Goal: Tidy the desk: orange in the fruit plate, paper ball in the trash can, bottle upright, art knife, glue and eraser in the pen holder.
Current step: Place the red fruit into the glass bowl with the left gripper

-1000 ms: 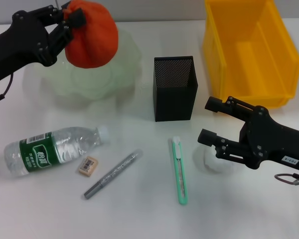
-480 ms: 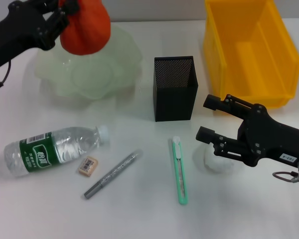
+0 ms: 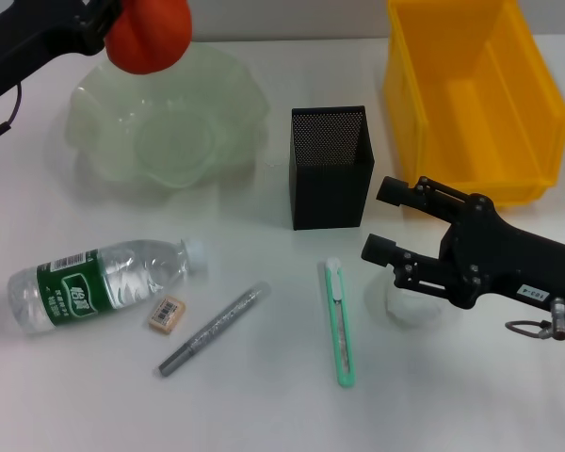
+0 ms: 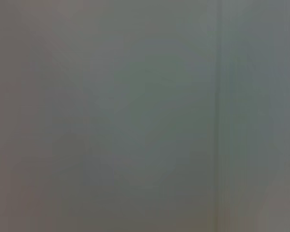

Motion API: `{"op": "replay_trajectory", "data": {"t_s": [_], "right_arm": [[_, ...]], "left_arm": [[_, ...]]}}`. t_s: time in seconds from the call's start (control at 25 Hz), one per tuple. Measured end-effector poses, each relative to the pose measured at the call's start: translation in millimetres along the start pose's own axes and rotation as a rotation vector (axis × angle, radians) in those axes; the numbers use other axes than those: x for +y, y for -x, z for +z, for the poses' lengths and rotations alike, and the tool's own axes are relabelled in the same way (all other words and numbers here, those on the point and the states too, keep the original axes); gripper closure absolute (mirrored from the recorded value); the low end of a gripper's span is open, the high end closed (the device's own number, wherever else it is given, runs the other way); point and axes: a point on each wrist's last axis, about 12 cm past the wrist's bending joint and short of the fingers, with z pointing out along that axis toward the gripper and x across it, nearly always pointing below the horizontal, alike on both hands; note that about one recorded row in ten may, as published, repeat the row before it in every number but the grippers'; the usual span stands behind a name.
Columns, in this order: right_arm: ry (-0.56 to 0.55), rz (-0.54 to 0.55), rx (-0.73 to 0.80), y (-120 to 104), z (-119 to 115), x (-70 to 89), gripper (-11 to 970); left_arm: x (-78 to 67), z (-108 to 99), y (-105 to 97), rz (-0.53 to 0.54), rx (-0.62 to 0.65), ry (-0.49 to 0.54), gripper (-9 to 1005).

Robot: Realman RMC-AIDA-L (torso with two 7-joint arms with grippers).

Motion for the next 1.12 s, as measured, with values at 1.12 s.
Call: {"op": "replay_trajectory", "data": {"t_s": [1.12], "right_arm": [[-0.005, 0.002, 0.007, 0, 2, -2.0, 187]], "left_arm": [[0.4, 17, -27, 0.047, 0.187, 0.081, 685]]}}
